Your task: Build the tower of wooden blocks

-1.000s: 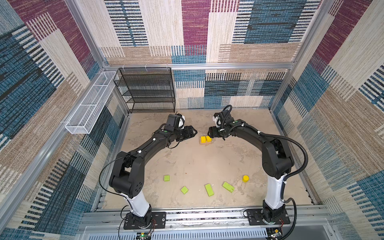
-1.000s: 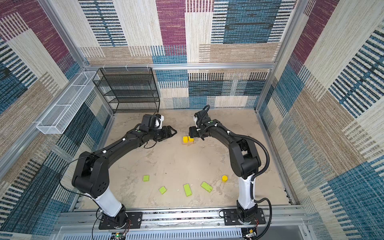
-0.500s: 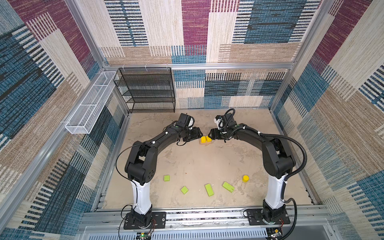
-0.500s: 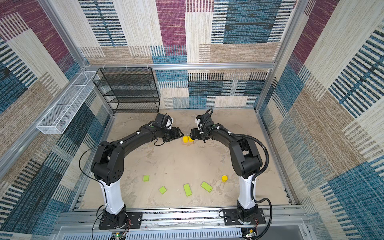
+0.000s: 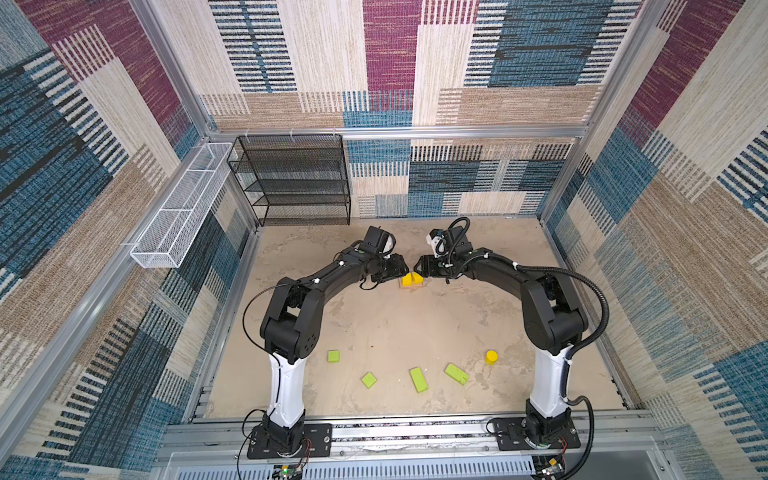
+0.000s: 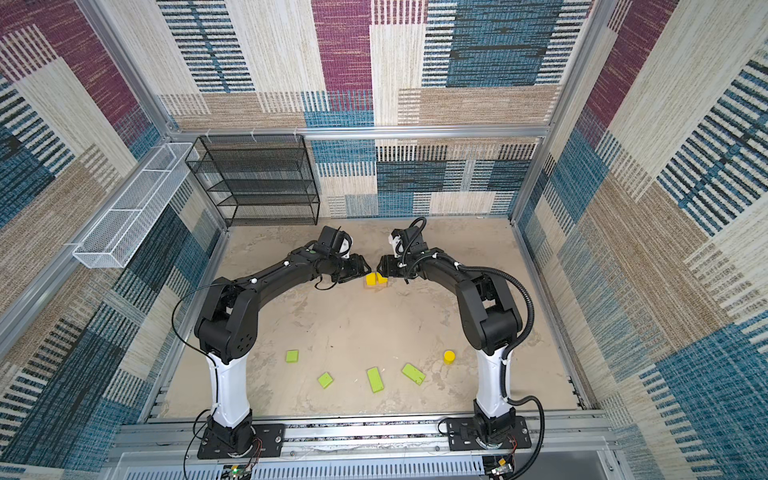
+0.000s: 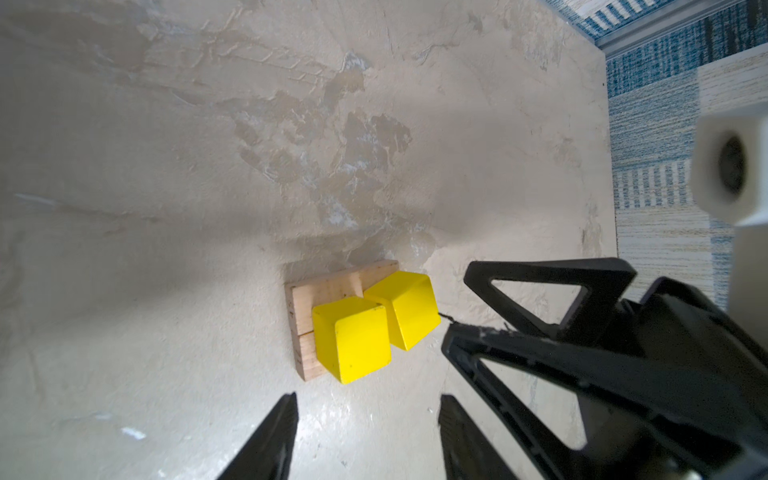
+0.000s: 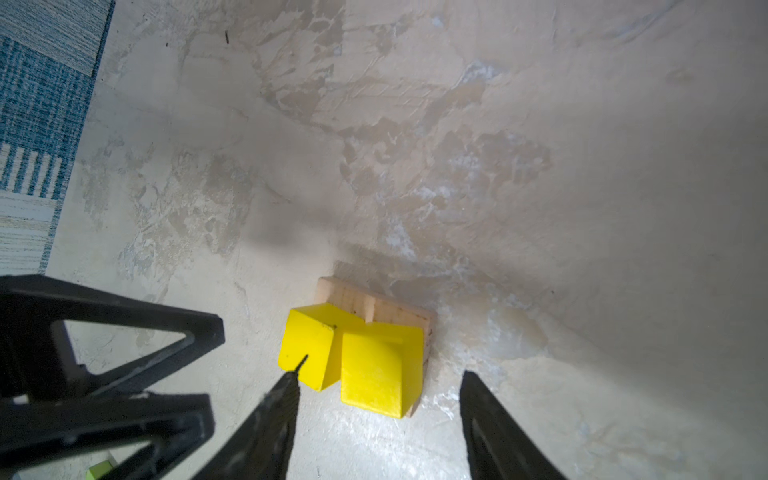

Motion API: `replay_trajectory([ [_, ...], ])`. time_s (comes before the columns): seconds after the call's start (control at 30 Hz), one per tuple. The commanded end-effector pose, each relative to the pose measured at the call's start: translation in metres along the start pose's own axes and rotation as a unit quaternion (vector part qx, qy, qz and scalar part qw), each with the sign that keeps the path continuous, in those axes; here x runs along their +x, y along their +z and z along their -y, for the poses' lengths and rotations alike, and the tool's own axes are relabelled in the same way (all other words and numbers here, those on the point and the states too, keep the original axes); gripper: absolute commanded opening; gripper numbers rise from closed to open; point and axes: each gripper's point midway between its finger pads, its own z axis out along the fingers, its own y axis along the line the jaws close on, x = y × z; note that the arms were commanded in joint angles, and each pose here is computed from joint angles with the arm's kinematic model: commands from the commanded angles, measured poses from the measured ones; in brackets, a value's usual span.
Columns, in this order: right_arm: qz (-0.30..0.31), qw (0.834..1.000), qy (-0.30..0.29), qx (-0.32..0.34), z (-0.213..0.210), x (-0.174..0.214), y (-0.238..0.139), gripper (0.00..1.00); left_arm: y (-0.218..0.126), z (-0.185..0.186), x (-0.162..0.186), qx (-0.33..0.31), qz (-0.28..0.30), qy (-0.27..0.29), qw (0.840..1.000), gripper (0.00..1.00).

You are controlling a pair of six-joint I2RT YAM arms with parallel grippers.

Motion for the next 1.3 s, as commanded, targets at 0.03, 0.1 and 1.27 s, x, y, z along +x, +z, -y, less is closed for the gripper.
replay_trajectory([
  [0.03,0.007,1.0,0.002,-0.021,-0.007,-0.005,0.004,0.61,0.002,-0.007,0.003,-0.024,-0.005,-0.01,1.0,0.57],
  [0.1,0.007,1.0,0.004,-0.023,-0.007,-0.005,0.004,0.6,0.002,-0.01,0.004,-0.032,-0.005,-0.015,0.999,0.55],
  [1.27,-0.01,0.999,0.018,-0.035,-0.006,0.004,0.014,0.41,0.019,-0.005,0.006,-0.006,-0.016,-0.024,1.0,0.39],
])
